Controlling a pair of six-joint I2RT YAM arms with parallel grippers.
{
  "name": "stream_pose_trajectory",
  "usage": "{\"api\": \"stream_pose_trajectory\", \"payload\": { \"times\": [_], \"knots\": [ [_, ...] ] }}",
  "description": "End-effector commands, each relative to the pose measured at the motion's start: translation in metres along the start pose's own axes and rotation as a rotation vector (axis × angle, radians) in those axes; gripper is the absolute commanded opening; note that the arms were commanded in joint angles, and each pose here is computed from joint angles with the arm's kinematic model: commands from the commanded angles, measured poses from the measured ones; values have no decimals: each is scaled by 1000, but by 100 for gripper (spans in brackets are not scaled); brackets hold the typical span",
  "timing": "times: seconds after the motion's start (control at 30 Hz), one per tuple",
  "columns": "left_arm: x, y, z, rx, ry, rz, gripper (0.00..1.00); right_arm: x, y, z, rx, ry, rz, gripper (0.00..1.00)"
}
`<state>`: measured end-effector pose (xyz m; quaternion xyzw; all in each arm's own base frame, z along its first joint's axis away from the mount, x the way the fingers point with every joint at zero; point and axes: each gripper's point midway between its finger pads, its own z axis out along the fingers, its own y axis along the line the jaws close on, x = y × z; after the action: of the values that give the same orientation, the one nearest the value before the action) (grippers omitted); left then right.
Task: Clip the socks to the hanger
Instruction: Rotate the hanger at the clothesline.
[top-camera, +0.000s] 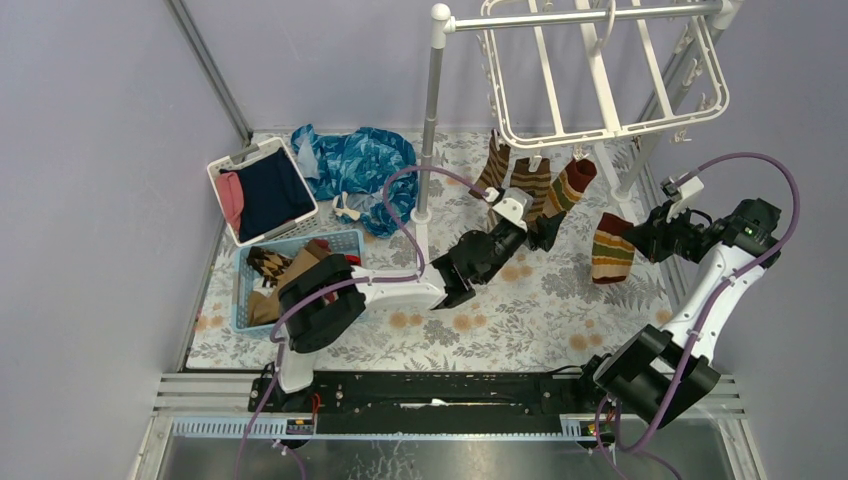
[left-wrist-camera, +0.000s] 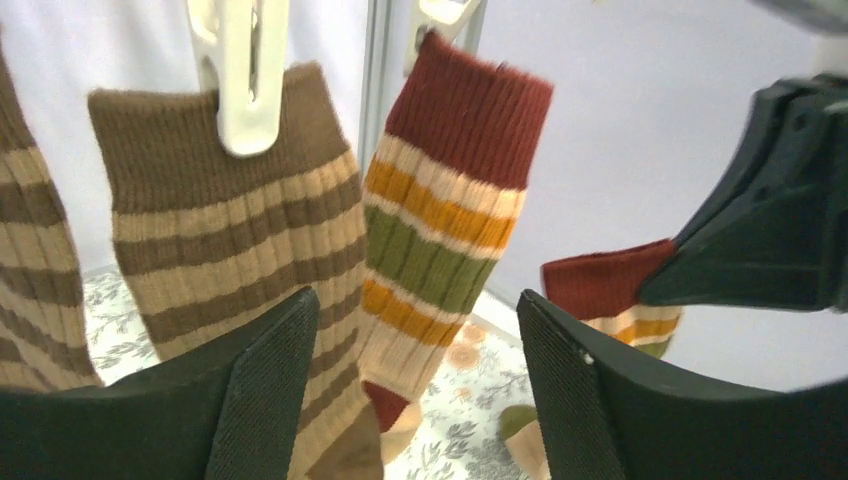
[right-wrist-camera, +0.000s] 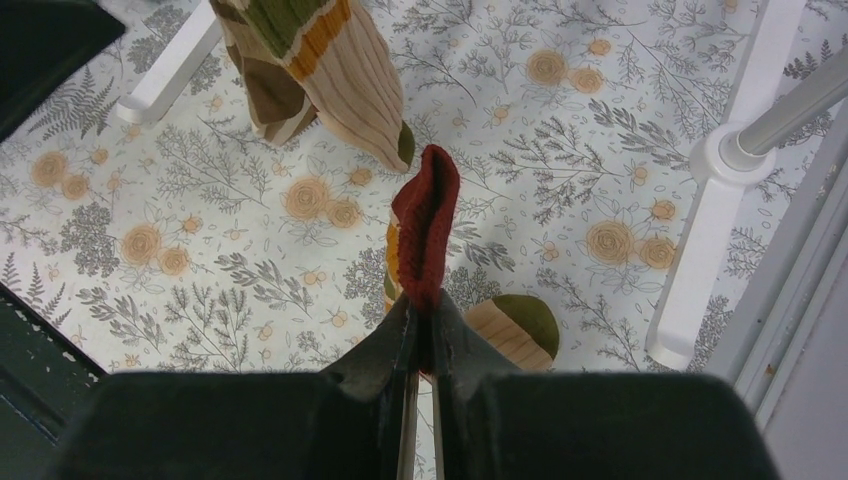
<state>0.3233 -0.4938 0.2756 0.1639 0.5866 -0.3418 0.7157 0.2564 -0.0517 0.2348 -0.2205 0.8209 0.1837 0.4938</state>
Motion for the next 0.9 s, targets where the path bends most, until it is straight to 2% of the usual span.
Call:
{"api": "stream_pose_trajectory", "payload": {
  "times": [0.0, 0.03, 0.07, 0.37, 0.5, 0.63, 0.7, 0.87],
  "knots": [
    [-41, -19, -4, 25, -140, -45, 89, -6, 7, 2, -44, -50, 32, 0],
    [-41, -20, -2, 15, -144, -31, 97, -7, 8, 3, -49, -53, 37, 0],
    [-38, -22, 1, 12, -147, -17, 99, -7, 9, 2, -52, -53, 38, 0],
    [-24, -24, 29, -88, -198, 127, 99, -3, 12, 2, -51, -41, 29, 0],
    [-21, -14, 43, -186, -213, 189, 92, -2, 14, 2, -61, -42, 30, 0],
    [-20, -9, 52, -234, -221, 232, 82, 1, 15, 3, -67, -39, 31, 0],
    [-19, -7, 55, -243, -218, 239, 74, 2, 16, 4, -70, -36, 32, 0],
    [-24, -1, 54, -250, -215, 237, 39, 6, 18, 4, -81, -29, 34, 0]
  ]
}}
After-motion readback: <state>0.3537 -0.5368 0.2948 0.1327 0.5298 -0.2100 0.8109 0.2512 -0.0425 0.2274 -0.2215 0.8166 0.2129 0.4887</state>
